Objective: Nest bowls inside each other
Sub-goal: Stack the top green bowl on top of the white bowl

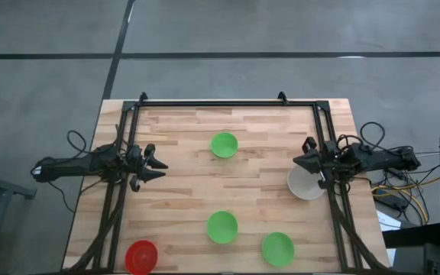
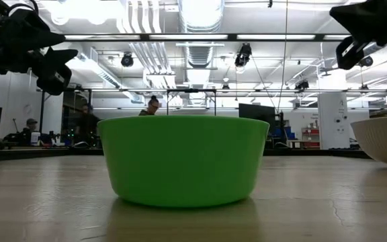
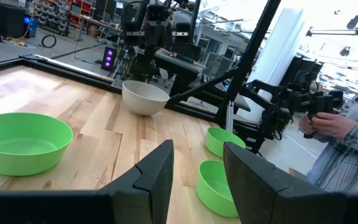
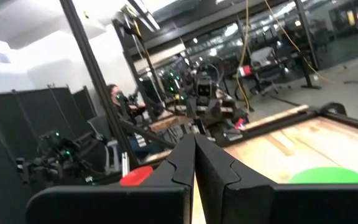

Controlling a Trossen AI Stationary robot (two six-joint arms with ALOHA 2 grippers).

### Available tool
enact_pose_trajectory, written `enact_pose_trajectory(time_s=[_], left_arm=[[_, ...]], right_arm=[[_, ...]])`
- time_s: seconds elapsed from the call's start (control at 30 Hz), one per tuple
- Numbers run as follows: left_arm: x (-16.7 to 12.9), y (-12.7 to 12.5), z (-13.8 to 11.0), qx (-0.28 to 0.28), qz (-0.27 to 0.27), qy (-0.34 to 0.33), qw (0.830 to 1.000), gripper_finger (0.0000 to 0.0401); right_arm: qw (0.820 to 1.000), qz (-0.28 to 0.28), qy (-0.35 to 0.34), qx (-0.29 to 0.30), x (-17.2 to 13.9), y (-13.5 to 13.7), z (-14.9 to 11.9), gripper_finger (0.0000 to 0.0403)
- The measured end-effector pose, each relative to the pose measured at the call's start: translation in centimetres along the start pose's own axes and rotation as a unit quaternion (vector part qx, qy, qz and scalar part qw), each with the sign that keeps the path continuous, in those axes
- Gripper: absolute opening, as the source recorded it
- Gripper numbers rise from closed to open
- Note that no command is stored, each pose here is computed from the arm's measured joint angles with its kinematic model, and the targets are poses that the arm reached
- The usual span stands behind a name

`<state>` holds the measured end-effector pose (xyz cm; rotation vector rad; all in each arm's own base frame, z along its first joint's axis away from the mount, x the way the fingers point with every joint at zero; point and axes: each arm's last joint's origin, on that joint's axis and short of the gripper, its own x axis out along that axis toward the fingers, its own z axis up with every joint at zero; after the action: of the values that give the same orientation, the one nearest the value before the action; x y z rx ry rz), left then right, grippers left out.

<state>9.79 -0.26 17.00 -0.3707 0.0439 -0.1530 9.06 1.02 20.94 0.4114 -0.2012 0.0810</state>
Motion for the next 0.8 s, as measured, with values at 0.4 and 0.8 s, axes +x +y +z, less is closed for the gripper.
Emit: enact_pose_trajectory(time_s=[0.4, 0.8], left_arm=[[0.0, 0.0, 0.0, 0.0, 0.0, 0.0, 1.0, 0.0145], [0.0, 0.0, 0.0, 0.0, 0.0, 0.0, 1.0, 0.0145]], right_arm=[[0.996, -0.08, 0.042, -0.011, 2.5, 1.9, 4.8, 0.0008], [0.984, -0.133, 0.113, -0.026, 7.4, 3.7, 9.0, 0.0008]])
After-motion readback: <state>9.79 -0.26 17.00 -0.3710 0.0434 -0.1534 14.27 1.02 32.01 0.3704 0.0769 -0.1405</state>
